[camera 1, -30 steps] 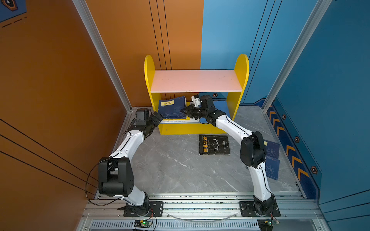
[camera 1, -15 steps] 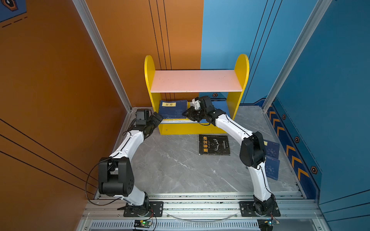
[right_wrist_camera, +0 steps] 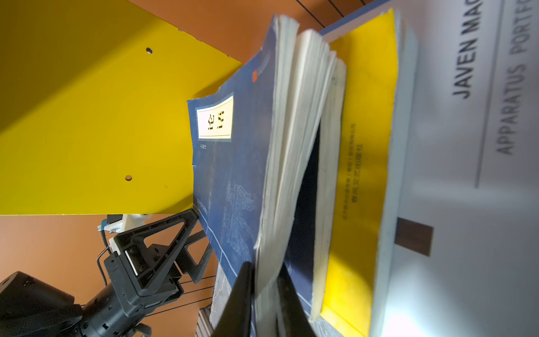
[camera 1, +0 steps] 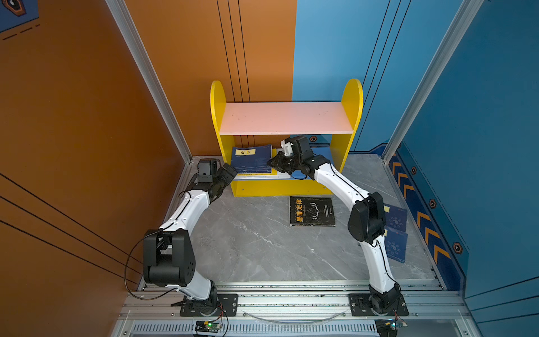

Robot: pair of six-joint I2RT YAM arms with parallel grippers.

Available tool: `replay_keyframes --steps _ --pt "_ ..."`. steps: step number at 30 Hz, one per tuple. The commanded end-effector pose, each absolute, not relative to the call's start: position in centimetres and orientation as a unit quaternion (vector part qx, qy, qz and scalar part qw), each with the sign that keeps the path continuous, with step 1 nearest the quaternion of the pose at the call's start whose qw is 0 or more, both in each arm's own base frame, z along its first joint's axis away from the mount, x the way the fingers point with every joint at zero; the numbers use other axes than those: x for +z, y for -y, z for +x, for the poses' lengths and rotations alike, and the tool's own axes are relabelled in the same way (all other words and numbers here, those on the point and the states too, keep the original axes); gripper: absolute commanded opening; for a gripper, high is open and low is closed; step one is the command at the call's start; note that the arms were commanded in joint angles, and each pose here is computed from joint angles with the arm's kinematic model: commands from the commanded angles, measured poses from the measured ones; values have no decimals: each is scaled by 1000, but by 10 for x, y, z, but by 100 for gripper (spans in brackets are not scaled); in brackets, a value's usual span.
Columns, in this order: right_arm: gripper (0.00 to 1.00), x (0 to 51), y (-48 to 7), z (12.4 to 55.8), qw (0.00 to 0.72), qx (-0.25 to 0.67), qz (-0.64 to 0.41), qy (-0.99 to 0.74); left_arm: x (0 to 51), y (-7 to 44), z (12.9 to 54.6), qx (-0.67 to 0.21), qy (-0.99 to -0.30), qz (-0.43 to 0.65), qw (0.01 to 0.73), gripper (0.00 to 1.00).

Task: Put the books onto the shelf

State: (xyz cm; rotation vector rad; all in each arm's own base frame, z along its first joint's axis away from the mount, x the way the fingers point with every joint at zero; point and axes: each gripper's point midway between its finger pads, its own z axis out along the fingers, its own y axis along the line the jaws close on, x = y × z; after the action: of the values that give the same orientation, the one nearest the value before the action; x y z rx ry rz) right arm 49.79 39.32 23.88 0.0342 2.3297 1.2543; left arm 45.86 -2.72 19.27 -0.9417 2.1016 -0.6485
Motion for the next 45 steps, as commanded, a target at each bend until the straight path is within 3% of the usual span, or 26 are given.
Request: replay_keyframes --steps 1,9,18,25,45 --pt "15 228 -389 500 248 434 12 -866 181 25 452 -246 -824 -377 343 98" --pt "32 212 -371 505 268 371 28 -889 187 26 452 -254 -821 -376 346 98" --pt "24 227 -368 518 291 373 24 -880 195 29 452 -262 -818 -372 352 98" --pt "17 227 -382 512 280 393 14 -876 232 40 458 -306 -802 -330 393 98" --pt "15 225 -393 509 273 408 7 -872 278 59 441 -365 -785 -265 424 98"
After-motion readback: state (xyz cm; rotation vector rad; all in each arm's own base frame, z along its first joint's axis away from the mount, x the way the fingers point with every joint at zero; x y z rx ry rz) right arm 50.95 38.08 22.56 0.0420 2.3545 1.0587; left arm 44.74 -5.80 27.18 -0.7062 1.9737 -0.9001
